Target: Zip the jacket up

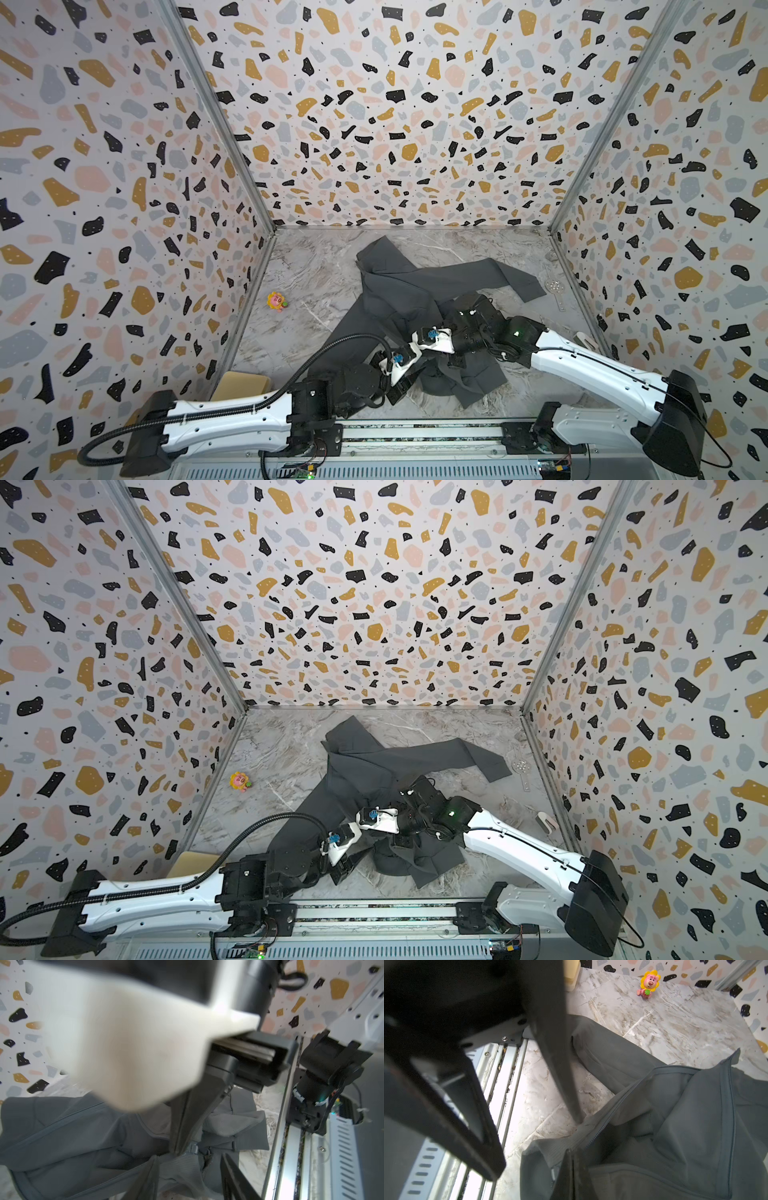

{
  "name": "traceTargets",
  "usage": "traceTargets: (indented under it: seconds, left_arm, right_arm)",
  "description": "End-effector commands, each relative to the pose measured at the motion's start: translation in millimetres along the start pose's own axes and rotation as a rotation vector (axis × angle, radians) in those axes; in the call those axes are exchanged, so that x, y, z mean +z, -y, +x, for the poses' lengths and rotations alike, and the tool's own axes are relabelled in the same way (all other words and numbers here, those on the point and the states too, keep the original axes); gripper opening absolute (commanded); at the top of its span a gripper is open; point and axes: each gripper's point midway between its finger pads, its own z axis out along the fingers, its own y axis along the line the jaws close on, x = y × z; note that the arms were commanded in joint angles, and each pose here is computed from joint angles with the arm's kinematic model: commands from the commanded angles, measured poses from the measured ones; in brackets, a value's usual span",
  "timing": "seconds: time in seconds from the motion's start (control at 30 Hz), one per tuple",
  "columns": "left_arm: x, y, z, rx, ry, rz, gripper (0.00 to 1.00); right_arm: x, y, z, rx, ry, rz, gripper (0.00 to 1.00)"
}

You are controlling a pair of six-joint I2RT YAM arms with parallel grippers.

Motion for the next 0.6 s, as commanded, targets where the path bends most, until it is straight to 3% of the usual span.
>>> traceTargets:
  seconds: [0.0, 0.2, 0.4, 0.57]
  left_arm:
    - [-5, -19, -22, 0.074, 0.068, -0.17, 0.45]
    - [-14, -12, -25, 0.044, 0.13, -0.24, 0.42]
    - [-15, -25, -12, -0.017, 0.11, -0.374, 0.41]
    - [-14, -24, 12, -0.026, 0.096, -0.366, 0.39]
  right_arm:
    - [-10, 4, -20, 0.146, 0.037, -0.003, 0.0]
    - [2, 14, -10, 0.324, -0.03, -0.007, 0.0]
    - [6, 18, -10, 0.386, -0.032, -0.019, 0.0]
    - [-2, 28, -14, 0.432, -0.001, -0.002, 0.0]
